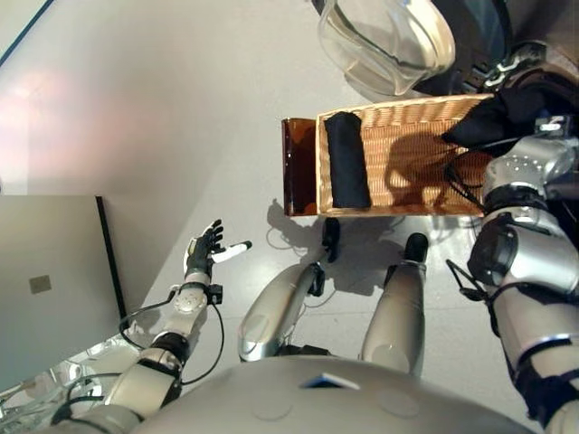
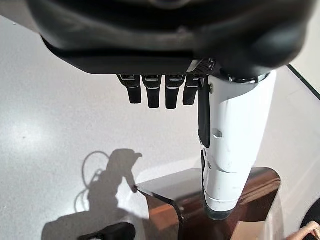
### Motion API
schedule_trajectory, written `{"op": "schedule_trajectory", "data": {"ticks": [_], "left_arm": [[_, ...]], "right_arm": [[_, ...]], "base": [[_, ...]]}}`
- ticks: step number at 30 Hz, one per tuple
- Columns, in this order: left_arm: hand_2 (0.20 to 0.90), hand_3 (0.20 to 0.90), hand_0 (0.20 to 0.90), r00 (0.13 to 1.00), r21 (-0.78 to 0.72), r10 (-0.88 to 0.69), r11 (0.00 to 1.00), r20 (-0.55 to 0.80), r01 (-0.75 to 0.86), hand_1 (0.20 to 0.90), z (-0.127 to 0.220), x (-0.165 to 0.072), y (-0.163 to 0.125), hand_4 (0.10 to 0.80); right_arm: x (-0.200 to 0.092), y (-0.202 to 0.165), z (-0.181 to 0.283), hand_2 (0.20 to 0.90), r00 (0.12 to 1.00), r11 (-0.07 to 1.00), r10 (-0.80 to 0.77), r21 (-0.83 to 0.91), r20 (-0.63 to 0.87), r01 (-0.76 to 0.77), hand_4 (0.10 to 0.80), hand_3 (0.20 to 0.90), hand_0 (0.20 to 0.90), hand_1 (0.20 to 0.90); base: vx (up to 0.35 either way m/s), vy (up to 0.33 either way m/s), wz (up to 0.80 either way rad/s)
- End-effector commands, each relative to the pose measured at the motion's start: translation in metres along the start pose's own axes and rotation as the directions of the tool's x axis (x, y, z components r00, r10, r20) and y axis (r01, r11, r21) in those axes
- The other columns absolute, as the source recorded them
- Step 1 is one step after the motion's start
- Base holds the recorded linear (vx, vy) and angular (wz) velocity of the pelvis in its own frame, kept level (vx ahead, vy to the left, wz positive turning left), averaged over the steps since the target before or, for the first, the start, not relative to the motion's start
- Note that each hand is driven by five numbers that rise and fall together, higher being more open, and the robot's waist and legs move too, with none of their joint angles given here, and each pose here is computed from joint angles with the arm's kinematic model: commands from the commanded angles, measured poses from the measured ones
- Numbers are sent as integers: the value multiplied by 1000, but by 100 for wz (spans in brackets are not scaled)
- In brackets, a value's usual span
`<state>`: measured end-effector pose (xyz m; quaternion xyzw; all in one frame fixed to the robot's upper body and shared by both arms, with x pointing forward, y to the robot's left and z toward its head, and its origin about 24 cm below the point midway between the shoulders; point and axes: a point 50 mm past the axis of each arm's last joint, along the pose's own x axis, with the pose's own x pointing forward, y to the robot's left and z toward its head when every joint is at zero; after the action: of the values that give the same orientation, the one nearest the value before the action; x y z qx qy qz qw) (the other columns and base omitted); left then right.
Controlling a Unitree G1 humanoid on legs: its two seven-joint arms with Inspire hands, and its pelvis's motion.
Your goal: Pick up the clothes and place them into the washing machine
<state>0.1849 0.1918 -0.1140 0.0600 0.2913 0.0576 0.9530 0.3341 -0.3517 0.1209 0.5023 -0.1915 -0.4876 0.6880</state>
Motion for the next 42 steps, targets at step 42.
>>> {"op": "schedule_trajectory", "data": {"ticks": [42], "left_arm": [[900,900,900,989,32,127,992,-72,-125,900,-15,-3,33,800]], "right_arm": [[-96,-111,-118,900,902,979,-17,-193,-431,-73,800,900,900,900]], "base": [[0,-7,0]]}}
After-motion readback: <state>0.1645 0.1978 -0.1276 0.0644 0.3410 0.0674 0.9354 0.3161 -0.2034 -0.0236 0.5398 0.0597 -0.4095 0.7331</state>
